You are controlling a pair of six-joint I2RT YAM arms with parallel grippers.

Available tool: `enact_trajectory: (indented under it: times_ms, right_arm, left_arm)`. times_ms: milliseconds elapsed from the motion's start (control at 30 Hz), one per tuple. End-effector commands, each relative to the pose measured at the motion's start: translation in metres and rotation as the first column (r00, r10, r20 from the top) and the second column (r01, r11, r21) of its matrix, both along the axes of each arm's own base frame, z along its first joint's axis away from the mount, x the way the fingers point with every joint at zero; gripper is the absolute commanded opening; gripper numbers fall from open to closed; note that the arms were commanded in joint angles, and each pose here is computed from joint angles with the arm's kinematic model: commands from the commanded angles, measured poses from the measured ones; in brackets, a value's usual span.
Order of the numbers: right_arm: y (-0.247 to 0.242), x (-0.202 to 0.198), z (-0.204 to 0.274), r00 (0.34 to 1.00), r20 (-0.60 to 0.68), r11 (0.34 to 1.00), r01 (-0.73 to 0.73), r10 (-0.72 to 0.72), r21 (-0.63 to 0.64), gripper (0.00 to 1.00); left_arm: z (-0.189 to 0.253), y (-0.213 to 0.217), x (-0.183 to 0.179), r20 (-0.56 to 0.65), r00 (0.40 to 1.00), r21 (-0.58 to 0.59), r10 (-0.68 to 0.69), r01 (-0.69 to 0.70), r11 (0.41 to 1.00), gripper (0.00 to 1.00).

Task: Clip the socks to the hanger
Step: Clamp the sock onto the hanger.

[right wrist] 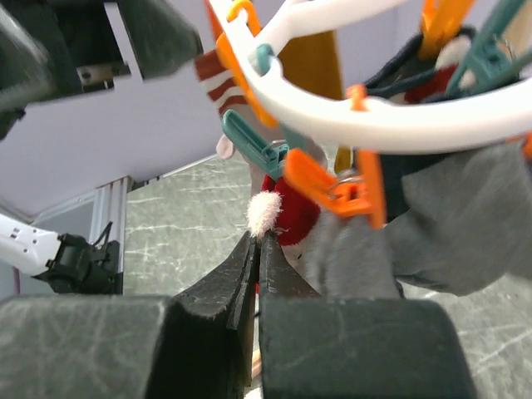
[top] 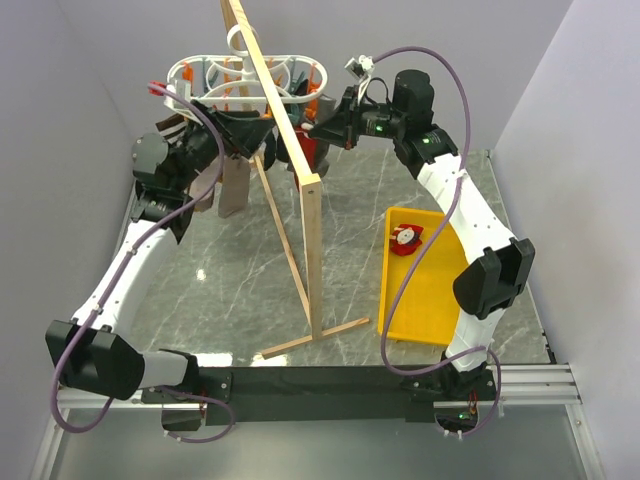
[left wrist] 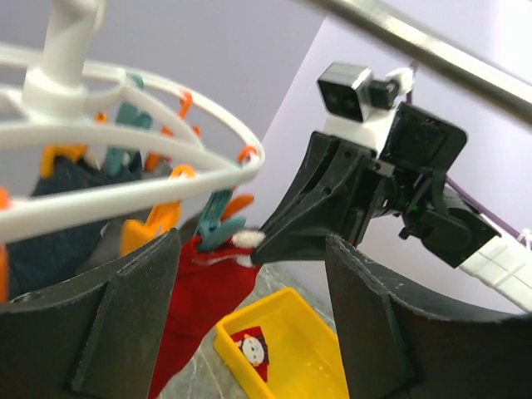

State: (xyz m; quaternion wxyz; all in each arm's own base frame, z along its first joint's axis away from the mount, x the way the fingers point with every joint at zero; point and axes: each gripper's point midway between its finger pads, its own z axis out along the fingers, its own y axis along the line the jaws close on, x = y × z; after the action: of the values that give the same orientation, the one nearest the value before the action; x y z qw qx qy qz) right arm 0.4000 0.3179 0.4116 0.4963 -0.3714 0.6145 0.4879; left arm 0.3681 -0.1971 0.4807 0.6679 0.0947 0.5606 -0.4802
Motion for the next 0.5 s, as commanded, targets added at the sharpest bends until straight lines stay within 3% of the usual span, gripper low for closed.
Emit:
enact_trajectory:
  times_ms: [0,100,200,467]
  right_arm:
    - [-0.013,-0.008,0.032,0.996,0.063,0.998,0.061,-0.062,0.018,0.02]
    - [-0.017,-0.009,0.034,0.994,0.052,0.995,0.096,-0.096,0.003,0.29]
    - [-0.023,-0.017,0.043,0.991,0.071,0.994,0.113,-0.113,0.000,0.43]
    - [-0.040,-0.042,0.065,0.974,0.101,0.979,0.203,-0.204,0.016,0.54]
  left_arm:
    - [-0.007,0.002,-0.003,-0.037,0.999,-0.036,0.000,-0.001,0.999,0.75]
    - [-0.008,0.007,0.003,-0.051,0.998,-0.045,0.039,-0.041,0.998,0.75]
    - [-0.004,0.011,0.008,-0.050,0.996,-0.055,0.073,-0.076,0.996,0.75]
    - [-0.002,0.011,0.021,-0.055,0.995,-0.103,0.078,-0.083,0.991,0.70]
